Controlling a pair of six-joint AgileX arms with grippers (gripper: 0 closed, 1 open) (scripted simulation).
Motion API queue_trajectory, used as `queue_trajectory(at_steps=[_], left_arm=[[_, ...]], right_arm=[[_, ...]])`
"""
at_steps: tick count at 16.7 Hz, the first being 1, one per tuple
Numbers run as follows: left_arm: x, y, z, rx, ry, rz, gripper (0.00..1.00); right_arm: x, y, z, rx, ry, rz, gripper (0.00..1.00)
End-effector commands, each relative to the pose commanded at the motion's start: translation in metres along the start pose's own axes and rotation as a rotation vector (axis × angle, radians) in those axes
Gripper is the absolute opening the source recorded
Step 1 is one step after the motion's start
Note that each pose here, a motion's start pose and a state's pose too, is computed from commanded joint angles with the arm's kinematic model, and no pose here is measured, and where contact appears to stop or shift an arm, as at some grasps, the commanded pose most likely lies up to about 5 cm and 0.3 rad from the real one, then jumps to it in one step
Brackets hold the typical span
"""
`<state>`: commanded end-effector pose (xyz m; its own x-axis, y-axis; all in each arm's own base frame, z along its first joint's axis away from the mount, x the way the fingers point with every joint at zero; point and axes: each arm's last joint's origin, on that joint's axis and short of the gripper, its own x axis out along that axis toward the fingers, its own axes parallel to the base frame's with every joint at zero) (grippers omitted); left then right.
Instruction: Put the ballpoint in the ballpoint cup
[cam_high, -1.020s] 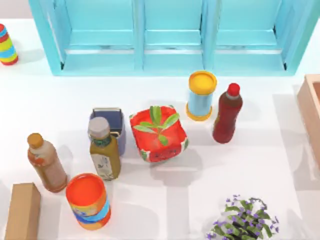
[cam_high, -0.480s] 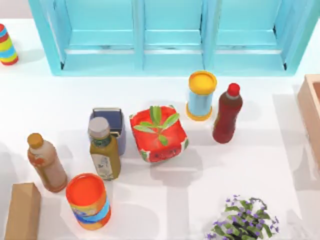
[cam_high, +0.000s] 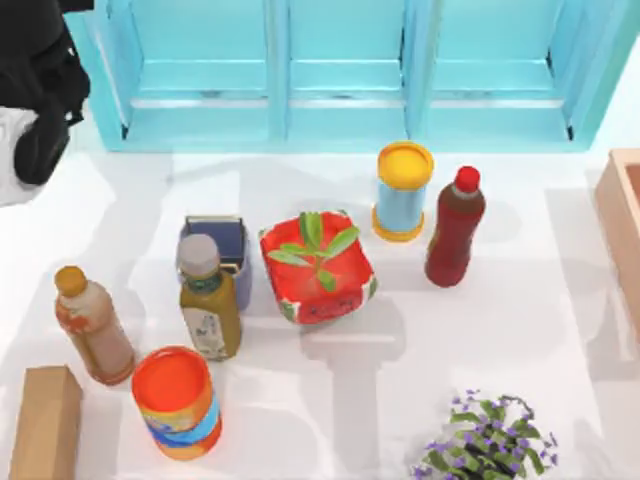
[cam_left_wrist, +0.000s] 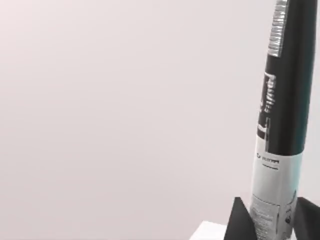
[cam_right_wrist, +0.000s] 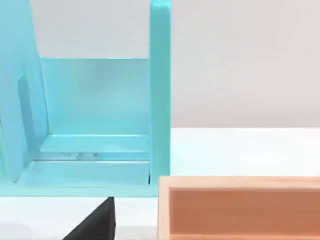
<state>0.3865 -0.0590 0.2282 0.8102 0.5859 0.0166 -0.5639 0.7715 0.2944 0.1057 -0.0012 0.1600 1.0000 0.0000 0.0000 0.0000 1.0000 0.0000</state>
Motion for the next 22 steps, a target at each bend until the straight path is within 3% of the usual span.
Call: queue_trajectory(at_steps=[4,7,9,12,22], left_arm=[[-0.125,-0.059,0.010,-0.191,-0.112,-0.043,0.00],[-0.197,-0.068,0.000,-0.277,-0.097,-0.090,0.00],[-0.226,-0.067,-0.008,-0.299,-0.077,-0.111,0.00],[-0.243,-0.066,-0.015,-0.305,-0.062,-0.124,0.00],[-0.239,-0.067,-0.016,-0.305,-0.062,-0.124,0.00]], right_arm=[[0.000,0.000,0.000,0.000,0.000,0.000,1.00],[0.000,0.000,0.000,0.000,0.000,0.000,1.00],[0.000,0.000,0.000,0.000,0.000,0.000,1.00],[0.000,0.000,0.000,0.000,0.000,0.000,1.00],[0.000,0.000,0.000,0.000,0.000,0.000,1.00]])
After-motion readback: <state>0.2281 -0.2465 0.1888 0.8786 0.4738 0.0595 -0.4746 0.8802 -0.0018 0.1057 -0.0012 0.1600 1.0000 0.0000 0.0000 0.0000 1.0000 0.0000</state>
